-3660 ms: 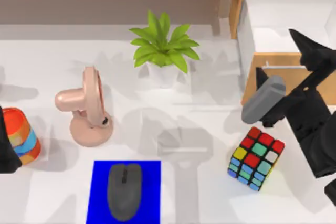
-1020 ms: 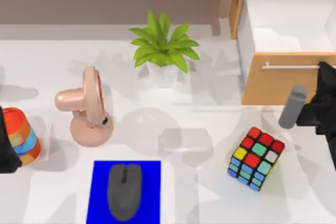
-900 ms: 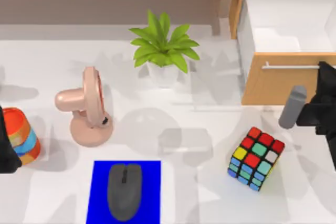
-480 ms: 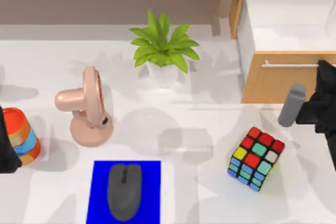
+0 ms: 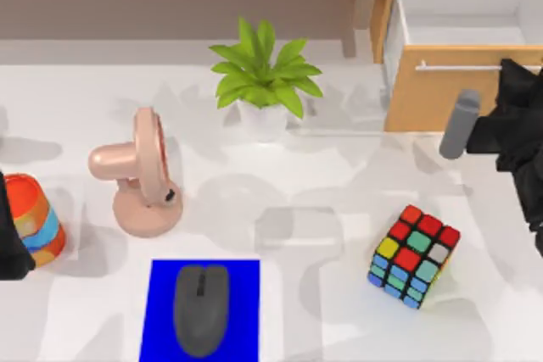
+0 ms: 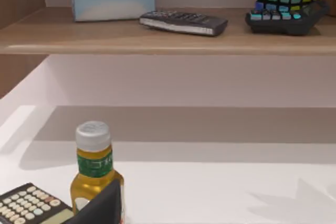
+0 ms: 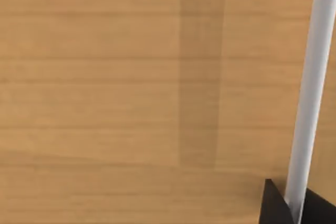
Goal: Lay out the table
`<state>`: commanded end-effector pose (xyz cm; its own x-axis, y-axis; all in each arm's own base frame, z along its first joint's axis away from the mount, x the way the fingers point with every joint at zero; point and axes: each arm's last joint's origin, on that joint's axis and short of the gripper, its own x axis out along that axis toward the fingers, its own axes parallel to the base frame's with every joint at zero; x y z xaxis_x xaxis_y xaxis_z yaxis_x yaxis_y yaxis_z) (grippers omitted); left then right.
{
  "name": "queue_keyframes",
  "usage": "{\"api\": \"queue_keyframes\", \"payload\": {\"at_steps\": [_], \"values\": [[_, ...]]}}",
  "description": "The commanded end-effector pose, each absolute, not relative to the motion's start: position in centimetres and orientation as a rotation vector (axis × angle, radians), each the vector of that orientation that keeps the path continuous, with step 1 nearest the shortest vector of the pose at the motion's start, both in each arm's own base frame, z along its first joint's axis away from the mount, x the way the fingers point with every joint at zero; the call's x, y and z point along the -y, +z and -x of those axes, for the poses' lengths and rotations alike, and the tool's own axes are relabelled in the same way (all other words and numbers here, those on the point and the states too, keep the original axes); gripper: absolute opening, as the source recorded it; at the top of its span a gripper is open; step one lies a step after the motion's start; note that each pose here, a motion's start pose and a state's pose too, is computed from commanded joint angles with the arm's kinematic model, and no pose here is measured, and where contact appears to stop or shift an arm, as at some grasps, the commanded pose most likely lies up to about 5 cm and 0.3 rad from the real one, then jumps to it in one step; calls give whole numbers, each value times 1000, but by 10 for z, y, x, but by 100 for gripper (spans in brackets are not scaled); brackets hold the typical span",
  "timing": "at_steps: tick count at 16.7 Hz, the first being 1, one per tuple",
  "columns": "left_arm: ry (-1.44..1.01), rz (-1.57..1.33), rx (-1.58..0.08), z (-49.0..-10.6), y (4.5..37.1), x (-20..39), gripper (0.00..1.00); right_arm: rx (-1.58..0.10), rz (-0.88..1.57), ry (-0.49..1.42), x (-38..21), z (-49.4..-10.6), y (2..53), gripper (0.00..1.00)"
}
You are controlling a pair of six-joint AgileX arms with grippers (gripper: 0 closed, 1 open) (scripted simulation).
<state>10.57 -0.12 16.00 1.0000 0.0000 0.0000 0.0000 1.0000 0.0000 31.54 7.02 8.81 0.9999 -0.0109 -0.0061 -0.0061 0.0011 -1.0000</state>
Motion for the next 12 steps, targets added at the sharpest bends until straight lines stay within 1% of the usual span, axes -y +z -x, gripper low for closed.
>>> {"api": "queue_keyframes", "payload": {"at_steps": [5, 12], "values": [[0, 0, 0, -106, 160, 1, 100, -24, 1572, 9, -70, -318, 85, 0], [0, 0, 0, -106, 160, 1, 100, -7, 1567, -7, -72, -374, 90, 0]]}}
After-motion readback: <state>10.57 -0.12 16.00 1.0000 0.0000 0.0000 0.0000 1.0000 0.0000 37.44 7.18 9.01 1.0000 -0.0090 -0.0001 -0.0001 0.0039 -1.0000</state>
